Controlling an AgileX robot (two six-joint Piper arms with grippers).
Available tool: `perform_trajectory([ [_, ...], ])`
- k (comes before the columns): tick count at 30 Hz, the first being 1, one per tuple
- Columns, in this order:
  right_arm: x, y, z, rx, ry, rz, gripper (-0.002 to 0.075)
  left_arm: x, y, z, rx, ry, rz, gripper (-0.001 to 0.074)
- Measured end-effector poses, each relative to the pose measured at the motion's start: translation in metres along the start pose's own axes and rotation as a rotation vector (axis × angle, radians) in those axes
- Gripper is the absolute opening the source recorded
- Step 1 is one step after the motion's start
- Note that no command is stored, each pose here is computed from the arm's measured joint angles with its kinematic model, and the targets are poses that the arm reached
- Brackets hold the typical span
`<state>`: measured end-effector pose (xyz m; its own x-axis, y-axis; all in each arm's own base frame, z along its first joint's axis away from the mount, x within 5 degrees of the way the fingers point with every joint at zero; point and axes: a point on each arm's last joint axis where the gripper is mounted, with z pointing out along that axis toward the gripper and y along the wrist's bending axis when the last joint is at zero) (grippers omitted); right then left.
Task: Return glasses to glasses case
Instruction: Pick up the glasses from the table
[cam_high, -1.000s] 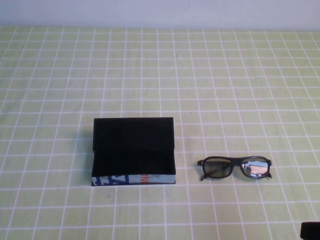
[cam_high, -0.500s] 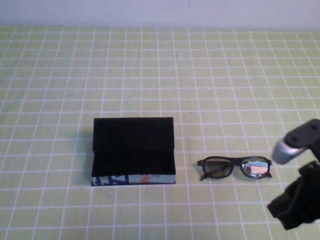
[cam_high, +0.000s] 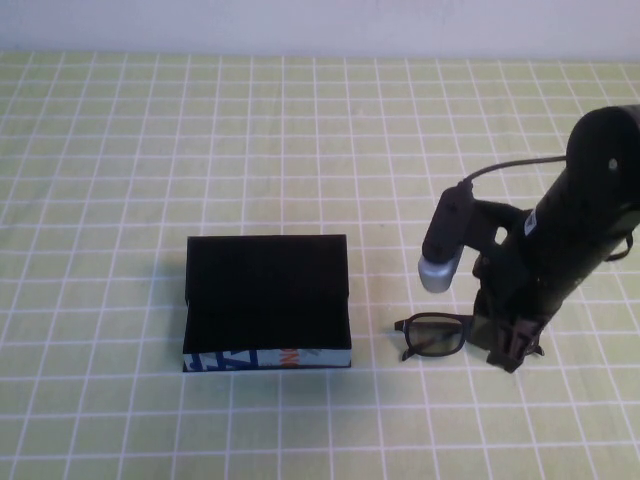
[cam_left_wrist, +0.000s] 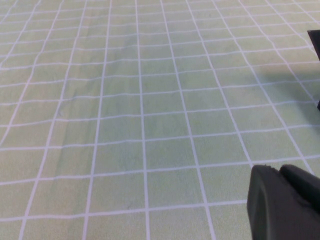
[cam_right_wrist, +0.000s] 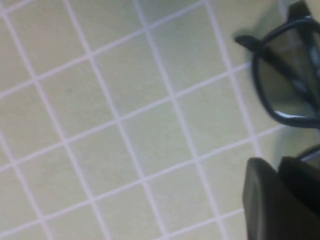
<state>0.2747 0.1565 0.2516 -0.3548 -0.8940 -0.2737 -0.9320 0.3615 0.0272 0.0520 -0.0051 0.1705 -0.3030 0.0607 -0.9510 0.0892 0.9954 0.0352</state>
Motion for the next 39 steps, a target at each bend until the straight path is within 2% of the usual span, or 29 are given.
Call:
perform_trajectory([
  [3, -0.001, -0.018, 0.0, 0.033, 0.013, -0.102, 0.0098, 0.0, 0.0, 0.0, 0.0, 0.0, 0.0, -0.0002],
  [8, -0.006, -0.038, 0.003, 0.077, 0.026, -0.309, 0.03, 0.0, 0.0, 0.0, 0.0, 0.0, 0.0, -0.0002],
  [11, -0.011, -0.046, 0.012, 0.08, 0.037, -0.36, 0.0386, 0.0, 0.0, 0.0, 0.0, 0.0, 0.0, -0.0002],
  [13, -0.013, -0.051, 0.019, 0.071, 0.045, -0.369, 0.0417, 0.0, 0.0, 0.0, 0.0, 0.0, 0.0, -0.0002],
  [20, -0.013, -0.059, 0.045, 0.012, 0.09, -0.368, 0.044, 0.0, 0.0, 0.0, 0.0, 0.0, 0.0, -0.0002],
  [39, -0.008, -0.069, 0.062, -0.012, 0.125, -0.351, 0.0436, 0.0, 0.0, 0.0, 0.0, 0.0, 0.0, -0.0002],
])
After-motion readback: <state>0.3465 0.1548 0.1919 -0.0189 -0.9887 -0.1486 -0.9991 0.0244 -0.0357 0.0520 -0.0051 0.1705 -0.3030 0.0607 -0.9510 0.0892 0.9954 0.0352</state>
